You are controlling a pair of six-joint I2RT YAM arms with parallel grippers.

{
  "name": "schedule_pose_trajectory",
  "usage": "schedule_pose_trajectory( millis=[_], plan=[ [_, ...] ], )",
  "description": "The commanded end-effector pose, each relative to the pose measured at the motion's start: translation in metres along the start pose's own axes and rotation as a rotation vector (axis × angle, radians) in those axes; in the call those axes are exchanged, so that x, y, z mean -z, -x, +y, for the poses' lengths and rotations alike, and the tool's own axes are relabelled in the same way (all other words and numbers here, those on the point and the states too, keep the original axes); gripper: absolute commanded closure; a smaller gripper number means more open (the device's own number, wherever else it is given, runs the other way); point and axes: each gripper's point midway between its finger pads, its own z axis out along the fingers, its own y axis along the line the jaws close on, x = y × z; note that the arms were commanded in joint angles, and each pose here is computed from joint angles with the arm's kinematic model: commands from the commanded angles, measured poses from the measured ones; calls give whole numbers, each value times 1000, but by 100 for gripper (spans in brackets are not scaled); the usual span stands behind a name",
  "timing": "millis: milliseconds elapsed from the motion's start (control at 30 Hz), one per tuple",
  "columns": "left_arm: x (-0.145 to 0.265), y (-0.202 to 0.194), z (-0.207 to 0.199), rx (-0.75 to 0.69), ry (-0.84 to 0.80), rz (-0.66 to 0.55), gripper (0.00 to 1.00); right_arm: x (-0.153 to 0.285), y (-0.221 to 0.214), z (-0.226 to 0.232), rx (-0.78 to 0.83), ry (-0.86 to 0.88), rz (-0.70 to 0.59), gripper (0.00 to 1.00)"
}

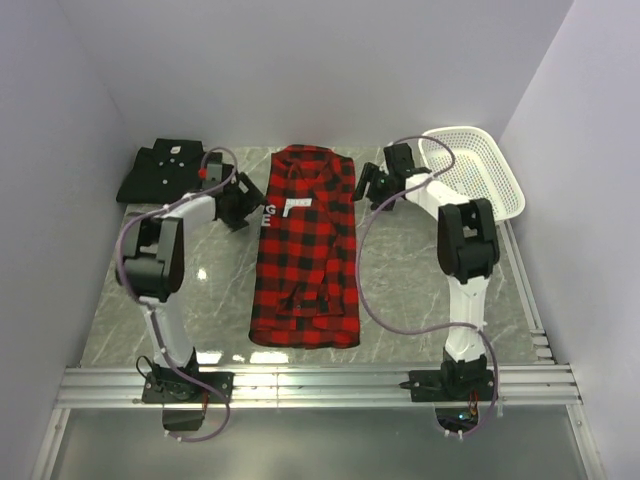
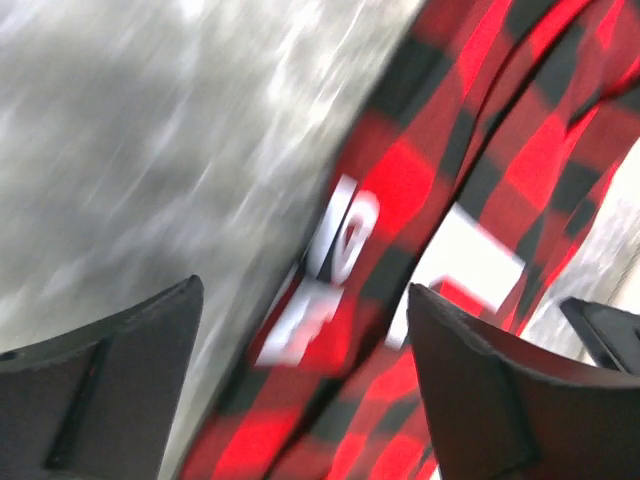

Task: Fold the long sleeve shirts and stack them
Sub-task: Fold the shirt

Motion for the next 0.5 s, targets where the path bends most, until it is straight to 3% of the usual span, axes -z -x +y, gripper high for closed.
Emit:
schedule_pose_trajectory(
  millis=[0,67,200,333,467],
  plan=[
    [54,6,3,-50,35,-58,5,69,13,24,55,17,-117,24],
    [86,5,-7,-80,10,-91,3,91,-10,16,36,-13,-108,21],
    [132,-36,10,-182,55,-92,1,121,-67,2,9,-56,-52,12],
    [167,-103,33,-210,36,24,1,151,-141,-8,-12,-53,5,4],
    [192,-158,73,-174,57,138,3,167,-201,-2,-26,-5,93,7]
  ],
)
